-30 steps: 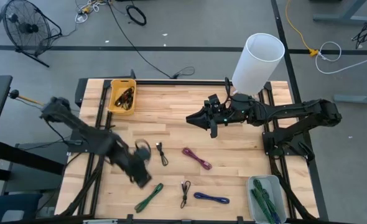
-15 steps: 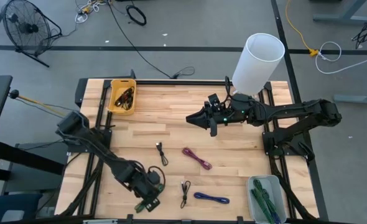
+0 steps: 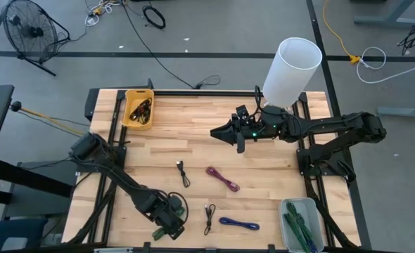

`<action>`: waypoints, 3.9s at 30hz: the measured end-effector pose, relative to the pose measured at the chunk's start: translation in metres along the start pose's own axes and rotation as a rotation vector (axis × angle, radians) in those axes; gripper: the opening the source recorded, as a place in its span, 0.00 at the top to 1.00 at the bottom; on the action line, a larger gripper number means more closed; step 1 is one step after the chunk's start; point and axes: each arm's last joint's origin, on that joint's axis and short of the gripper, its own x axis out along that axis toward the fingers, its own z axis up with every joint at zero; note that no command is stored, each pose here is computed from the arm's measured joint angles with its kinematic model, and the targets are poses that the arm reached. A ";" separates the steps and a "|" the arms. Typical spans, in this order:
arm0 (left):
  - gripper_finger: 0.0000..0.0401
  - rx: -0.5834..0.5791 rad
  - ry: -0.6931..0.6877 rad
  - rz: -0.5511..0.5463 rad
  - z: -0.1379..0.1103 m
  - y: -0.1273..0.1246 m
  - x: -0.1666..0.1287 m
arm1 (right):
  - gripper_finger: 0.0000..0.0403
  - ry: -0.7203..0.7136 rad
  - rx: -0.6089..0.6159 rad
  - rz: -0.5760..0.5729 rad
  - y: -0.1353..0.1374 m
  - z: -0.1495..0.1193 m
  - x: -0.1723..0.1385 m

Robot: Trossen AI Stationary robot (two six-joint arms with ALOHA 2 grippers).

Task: Pick & Place USB Port
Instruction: Put the green charger cable into the gray bin

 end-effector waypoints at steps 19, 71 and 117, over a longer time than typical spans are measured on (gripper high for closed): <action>0.94 0.108 0.019 0.082 0.007 0.006 0.029 | 0.80 -0.004 0.001 -0.004 0.001 0.000 0.000; 0.95 0.344 -0.982 -0.628 0.171 0.051 -0.247 | 0.80 -0.049 -0.124 0.086 0.007 0.006 0.000; 0.95 0.374 -0.980 -0.724 0.160 0.062 -0.272 | 0.71 -0.045 -0.101 0.146 -0.002 0.017 -0.003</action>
